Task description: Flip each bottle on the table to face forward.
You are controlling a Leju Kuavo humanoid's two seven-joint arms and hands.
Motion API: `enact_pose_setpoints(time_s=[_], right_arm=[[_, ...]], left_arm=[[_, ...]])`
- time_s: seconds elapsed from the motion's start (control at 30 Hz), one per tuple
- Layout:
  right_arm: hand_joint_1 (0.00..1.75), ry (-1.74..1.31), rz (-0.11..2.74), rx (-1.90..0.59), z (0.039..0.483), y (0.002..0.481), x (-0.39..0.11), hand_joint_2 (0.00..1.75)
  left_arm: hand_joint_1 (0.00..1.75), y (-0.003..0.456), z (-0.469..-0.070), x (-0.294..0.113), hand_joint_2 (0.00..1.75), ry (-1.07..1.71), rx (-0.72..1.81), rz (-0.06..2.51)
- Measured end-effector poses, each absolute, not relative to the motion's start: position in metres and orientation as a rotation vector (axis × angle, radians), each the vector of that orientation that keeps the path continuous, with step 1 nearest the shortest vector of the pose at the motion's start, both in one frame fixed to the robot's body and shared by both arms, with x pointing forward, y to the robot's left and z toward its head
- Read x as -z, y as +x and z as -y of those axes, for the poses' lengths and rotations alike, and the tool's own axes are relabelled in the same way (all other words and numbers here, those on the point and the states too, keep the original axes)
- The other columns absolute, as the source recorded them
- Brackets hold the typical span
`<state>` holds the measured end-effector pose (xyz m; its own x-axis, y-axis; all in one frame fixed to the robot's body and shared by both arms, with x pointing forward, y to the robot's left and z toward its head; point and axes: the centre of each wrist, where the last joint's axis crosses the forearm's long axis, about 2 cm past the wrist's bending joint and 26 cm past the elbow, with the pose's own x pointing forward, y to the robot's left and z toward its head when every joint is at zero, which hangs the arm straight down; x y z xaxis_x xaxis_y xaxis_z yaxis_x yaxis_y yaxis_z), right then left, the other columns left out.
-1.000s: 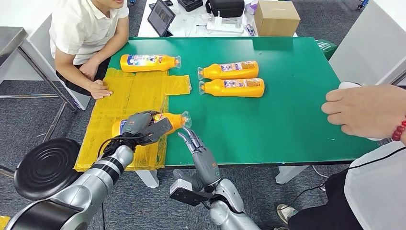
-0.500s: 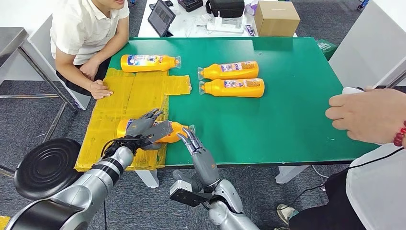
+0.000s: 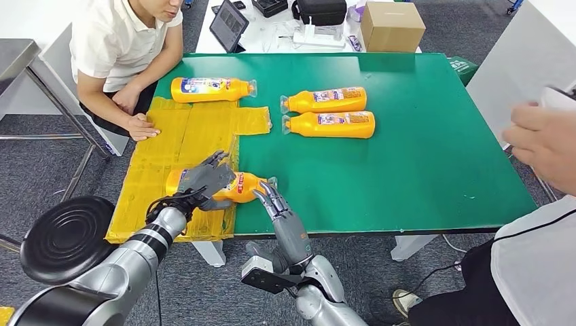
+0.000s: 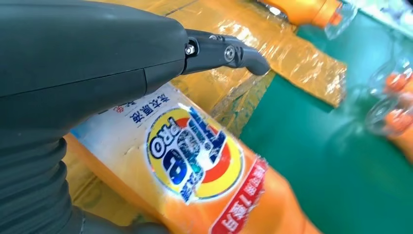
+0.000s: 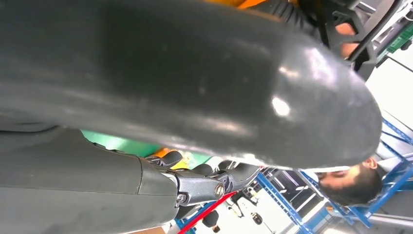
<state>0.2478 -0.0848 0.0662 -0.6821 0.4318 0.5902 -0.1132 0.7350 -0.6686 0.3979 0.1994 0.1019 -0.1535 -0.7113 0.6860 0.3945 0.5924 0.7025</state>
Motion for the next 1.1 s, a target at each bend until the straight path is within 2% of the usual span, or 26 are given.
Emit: enact_pose_setpoints(time_s=[0.33,0.73,0.9,1.1], right_arm=[[0.00,-0.260,2.169,-0.875,0.086,0.247,-0.065,0.00],[0.00,-0.263,2.160,-0.850,0.091,0.237,-0.061,0.00],[0.00,-0.191,2.150,-0.673,0.106,0.226,-0.062,0.00],[0.00,0.066,2.071,-0.228,0.136,0.217,-0.073,0.00]], left_arm=[[0.00,0.394,-0.205,-0.103,1.75,-0.012,0.717,1.531],[0.00,0.375,-0.210,-0.109,1.75,-0.095,0.503,1.659],[0.00,0.345,-0.211,-0.102,1.75,-0.107,0.394,1.706],[0.00,0.307,-0.212,-0.093,1.75,-0.109,0.286,1.742]])
